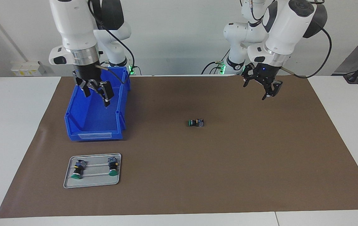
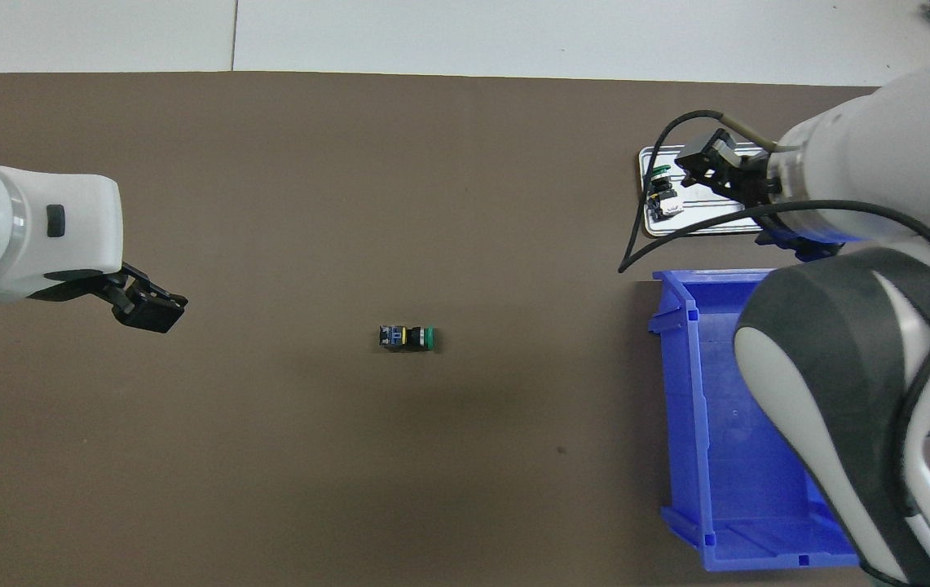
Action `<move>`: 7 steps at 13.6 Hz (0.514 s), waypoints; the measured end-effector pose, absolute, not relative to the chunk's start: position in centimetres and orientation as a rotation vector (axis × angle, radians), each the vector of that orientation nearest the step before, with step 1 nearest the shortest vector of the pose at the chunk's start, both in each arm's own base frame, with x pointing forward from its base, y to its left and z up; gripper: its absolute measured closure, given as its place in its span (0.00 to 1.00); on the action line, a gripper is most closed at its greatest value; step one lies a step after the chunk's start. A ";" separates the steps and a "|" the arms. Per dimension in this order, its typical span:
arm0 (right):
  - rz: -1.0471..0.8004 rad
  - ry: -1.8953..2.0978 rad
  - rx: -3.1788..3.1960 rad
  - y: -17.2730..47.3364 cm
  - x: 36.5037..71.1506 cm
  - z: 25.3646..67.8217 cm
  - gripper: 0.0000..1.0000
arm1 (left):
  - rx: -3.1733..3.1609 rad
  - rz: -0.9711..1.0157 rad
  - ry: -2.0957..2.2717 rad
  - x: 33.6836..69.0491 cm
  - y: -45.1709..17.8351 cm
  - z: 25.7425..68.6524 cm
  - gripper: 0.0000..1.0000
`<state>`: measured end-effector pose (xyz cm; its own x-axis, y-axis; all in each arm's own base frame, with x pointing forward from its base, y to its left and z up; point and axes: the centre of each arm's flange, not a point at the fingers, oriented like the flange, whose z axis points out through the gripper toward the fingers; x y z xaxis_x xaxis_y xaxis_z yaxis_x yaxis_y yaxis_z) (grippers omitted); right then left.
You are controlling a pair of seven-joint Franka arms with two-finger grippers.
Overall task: Place and press button with both arms
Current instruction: 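Withdraw the right gripper while the left gripper reaches toward the button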
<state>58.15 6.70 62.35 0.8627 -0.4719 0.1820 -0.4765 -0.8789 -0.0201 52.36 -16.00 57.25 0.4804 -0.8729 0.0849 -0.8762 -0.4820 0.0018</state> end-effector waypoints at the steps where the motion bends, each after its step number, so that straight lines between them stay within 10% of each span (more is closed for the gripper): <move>1: 0.278 -0.733 3.015 5.3 57.8 63.0 0.00 | 2.606 0.117 -1.668 52.1 -17.0 56.8 0.04; 7: 0.219 -0.372 3.088 -1.6 54.5 66.5 0.00 | 2.377 0.140 -1.979 51.1 -26.5 50.3 0.10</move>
<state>54.46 -1.55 66.47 0.9617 -0.2345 0.1419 -0.2378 -0.9713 0.0067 51.12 -26.51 50.29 0.1792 -0.9789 0.0987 -0.9830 -0.1822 -0.0225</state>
